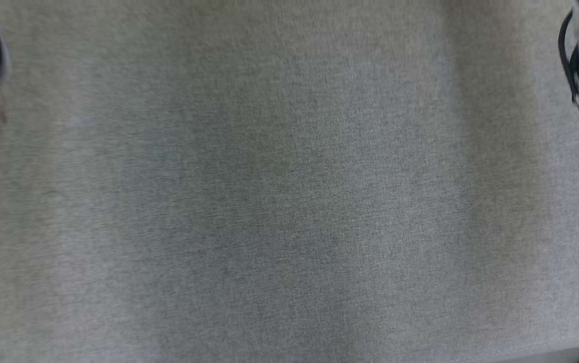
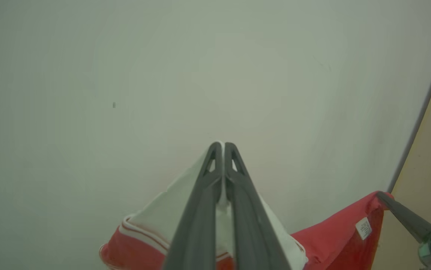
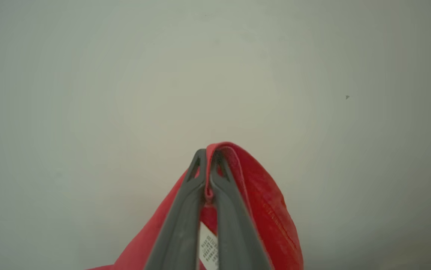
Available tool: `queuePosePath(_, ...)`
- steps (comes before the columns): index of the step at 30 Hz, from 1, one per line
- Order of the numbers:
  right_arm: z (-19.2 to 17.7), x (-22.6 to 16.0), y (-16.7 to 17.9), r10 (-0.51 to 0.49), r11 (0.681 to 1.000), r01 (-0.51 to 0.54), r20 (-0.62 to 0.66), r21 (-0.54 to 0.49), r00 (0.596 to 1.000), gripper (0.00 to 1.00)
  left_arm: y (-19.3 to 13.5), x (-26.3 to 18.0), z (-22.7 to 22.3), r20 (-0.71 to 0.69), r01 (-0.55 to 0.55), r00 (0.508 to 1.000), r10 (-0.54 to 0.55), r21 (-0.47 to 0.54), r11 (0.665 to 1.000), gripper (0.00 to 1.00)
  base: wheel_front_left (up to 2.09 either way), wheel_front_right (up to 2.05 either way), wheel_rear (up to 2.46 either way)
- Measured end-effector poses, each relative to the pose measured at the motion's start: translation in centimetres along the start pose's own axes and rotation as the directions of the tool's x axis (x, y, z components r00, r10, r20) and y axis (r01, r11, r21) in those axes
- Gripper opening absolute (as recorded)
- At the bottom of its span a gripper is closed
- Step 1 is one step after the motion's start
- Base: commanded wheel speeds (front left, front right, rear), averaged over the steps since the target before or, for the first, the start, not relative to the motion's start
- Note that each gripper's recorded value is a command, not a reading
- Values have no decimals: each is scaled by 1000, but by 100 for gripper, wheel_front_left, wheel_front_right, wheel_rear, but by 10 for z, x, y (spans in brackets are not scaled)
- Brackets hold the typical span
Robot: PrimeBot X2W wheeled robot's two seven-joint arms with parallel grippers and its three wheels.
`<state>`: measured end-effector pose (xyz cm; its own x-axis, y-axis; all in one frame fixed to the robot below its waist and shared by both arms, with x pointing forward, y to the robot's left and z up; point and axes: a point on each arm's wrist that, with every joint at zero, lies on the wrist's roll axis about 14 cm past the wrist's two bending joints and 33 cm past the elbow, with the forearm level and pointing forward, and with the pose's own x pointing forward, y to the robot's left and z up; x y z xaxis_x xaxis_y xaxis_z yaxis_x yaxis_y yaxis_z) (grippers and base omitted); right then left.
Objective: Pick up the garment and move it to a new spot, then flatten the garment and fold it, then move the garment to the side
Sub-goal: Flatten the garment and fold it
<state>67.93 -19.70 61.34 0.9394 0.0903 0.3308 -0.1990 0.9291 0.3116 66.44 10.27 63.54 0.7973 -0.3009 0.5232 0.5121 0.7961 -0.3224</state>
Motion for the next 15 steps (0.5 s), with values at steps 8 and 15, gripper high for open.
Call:
queuePosePath(8, 41, -17, 13, 46, 999, -45, 35, -19, 998, 0, -2, -52, 19, -50, -63, 997, 61, -39, 997, 0, 0, 0, 0)
queuePosePath(15, -23, -80, 1, -18, 999, 4, -278, -49, 961, 0, -16, -120, 13, -157, -147, 979, 132, -85, 985, 0, 0, 0, 0)
